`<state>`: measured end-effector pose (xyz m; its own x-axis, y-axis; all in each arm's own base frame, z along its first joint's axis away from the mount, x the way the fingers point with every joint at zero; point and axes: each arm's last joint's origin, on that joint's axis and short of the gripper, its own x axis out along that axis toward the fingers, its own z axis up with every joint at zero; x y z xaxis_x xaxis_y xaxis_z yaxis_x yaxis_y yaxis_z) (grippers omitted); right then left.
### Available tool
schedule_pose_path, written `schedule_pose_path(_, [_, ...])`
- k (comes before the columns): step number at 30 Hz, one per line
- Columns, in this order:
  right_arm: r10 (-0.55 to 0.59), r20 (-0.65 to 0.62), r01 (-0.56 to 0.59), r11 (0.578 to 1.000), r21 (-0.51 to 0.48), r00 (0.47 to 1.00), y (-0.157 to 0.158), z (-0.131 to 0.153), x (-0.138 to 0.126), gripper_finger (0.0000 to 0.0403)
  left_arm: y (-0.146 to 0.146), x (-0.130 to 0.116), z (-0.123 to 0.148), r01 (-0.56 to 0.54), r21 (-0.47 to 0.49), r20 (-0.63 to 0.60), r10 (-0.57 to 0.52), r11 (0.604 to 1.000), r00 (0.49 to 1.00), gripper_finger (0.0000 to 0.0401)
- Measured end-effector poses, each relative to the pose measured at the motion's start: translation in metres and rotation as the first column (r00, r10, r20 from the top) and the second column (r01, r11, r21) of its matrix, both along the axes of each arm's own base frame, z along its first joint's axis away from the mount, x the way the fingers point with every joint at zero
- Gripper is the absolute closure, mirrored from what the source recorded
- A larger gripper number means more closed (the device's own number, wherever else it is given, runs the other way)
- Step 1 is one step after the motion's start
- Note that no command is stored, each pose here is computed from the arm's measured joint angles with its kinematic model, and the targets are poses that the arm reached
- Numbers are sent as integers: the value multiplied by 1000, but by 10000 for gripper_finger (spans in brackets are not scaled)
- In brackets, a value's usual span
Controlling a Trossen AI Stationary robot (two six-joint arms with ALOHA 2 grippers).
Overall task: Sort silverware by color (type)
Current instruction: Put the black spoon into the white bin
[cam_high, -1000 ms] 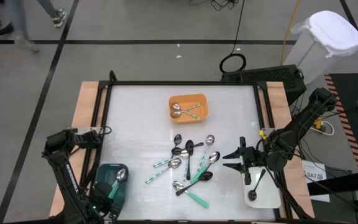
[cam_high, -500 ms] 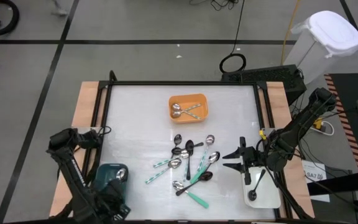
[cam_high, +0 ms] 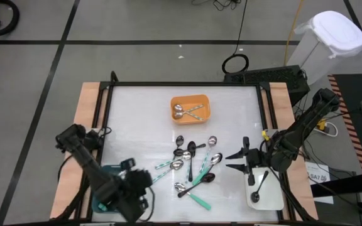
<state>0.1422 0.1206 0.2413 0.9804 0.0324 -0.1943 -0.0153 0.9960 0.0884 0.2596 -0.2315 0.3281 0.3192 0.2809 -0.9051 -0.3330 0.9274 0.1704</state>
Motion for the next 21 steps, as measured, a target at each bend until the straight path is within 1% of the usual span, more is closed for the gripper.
schedule_pose_path(4, [9,39,-8,1000,-22,999,-5,9,-5,282,20,17,1,139,116,-43,-135,983,990,277])
schedule_pose_path(7, [15,71,-13,999,-32,997,-10,15,-10,282,35,28,1,211,173,-88,-198,962,976,277])
schedule_pose_path(11, [15,111,-9,999,-52,994,-17,23,-16,282,55,40,1,272,207,-150,-244,940,958,277])
schedule_pose_path(15, [-59,139,72,993,-89,989,-23,28,-19,282,75,51,1,326,226,-210,-281,918,936,277])
schedule_pose_path(21, [-149,151,175,968,-178,977,-27,29,-20,282,98,64,-2,432,238,-315,-351,870,882,277])
